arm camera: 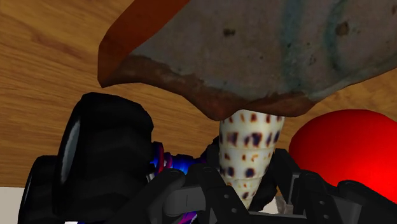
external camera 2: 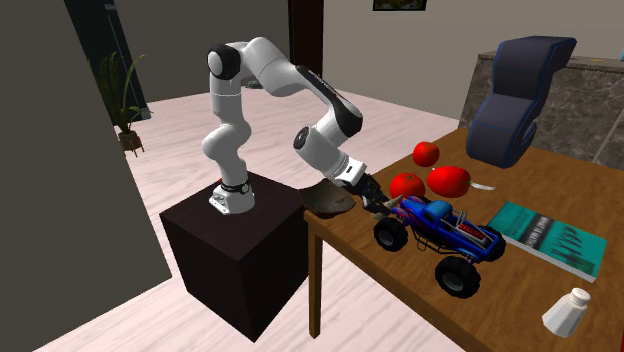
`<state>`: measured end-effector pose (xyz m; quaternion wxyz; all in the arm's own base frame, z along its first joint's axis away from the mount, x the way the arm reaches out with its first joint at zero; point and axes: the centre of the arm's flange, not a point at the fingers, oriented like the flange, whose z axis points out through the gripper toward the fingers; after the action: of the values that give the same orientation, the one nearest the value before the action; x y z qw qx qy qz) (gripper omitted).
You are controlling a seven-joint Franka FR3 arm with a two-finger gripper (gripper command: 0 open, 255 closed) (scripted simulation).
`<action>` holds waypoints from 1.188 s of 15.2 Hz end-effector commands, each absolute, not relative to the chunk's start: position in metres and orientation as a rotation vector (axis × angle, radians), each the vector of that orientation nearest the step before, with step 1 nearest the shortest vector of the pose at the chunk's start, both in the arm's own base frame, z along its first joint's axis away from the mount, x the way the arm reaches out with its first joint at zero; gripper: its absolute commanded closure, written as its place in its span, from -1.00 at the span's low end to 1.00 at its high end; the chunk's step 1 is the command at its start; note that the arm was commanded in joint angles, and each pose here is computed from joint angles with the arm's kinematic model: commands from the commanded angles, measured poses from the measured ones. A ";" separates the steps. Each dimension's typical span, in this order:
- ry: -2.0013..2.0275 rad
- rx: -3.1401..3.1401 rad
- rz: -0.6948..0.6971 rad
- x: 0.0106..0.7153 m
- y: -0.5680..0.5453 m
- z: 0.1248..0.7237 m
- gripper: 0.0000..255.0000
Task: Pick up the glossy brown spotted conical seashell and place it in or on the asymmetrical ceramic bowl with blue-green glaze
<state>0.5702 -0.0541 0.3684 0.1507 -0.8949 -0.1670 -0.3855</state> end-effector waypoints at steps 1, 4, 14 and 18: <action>-0.480 -2.570 -1.107 0.570 -0.054 0.368 1.00; -0.480 -2.570 -1.107 0.570 -0.054 0.368 1.00; -0.480 -2.570 -1.107 0.570 -0.054 0.405 1.00; -0.480 -2.570 -1.107 0.570 -0.054 0.426 1.00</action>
<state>0.5702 -0.0551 0.4220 0.1509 -0.8948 -0.1670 -0.3856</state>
